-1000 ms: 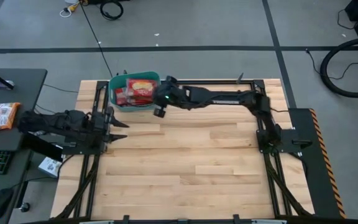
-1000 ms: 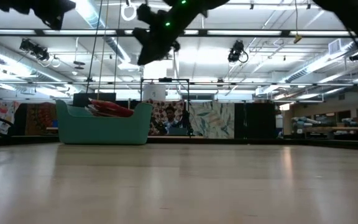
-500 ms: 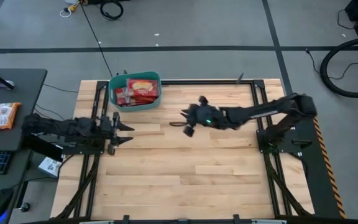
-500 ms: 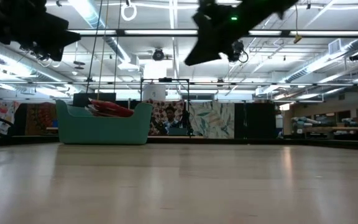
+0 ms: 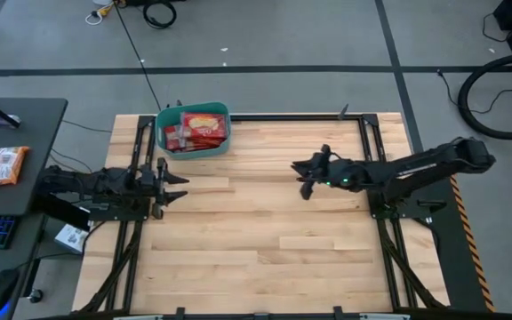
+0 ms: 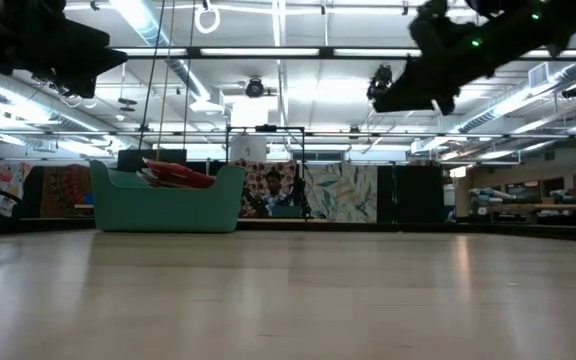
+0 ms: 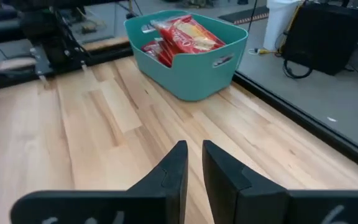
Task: Sort popcorn bags into baskets
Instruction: Return to Home Position
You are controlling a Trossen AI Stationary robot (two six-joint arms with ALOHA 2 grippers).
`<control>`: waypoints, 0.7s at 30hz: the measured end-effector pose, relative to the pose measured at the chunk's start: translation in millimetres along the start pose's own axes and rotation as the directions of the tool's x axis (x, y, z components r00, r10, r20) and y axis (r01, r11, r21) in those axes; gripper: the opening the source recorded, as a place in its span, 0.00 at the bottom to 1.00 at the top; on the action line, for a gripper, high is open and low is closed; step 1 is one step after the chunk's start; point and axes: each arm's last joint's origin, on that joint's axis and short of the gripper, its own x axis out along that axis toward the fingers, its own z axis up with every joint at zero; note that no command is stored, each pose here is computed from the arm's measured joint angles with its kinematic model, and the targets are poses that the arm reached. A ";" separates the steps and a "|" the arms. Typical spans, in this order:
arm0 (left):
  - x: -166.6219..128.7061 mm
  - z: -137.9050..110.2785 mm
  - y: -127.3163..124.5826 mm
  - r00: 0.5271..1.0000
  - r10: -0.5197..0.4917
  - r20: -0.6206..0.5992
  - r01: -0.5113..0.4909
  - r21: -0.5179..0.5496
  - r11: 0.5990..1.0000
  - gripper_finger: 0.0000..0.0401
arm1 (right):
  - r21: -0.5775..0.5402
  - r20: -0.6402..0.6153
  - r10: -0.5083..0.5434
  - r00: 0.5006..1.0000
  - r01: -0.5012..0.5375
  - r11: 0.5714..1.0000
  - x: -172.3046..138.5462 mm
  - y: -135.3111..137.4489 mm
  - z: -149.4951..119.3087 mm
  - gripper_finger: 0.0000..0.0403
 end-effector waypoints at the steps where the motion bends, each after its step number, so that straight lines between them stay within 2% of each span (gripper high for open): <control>1: -0.2 -0.9 0.1 1.000 0.001 -0.009 -0.001 -0.004 1.000 0.43 | 0.010 0.009 0.011 1.000 -0.011 1.000 -4.1 -3.6 -3.3 0.13; 8: -0.4 -5.2 0.4 0.999 0.002 -0.051 -0.003 -0.020 1.000 0.41 | 0.084 0.124 0.137 0.983 -0.148 0.985 -29.9 -22.9 -28.7 0.11; 15: -0.4 -5.2 0.4 0.999 0.004 -0.051 -0.004 -0.009 1.000 0.41 | 0.103 0.261 0.266 0.928 -0.301 0.948 -51.3 -36.5 -49.7 0.10; 21: -0.4 -5.6 0.6 0.998 0.008 -0.055 -0.008 -0.008 1.000 0.41 | 0.100 0.346 0.314 0.884 -0.368 0.925 -65.6 -46.5 -63.9 0.10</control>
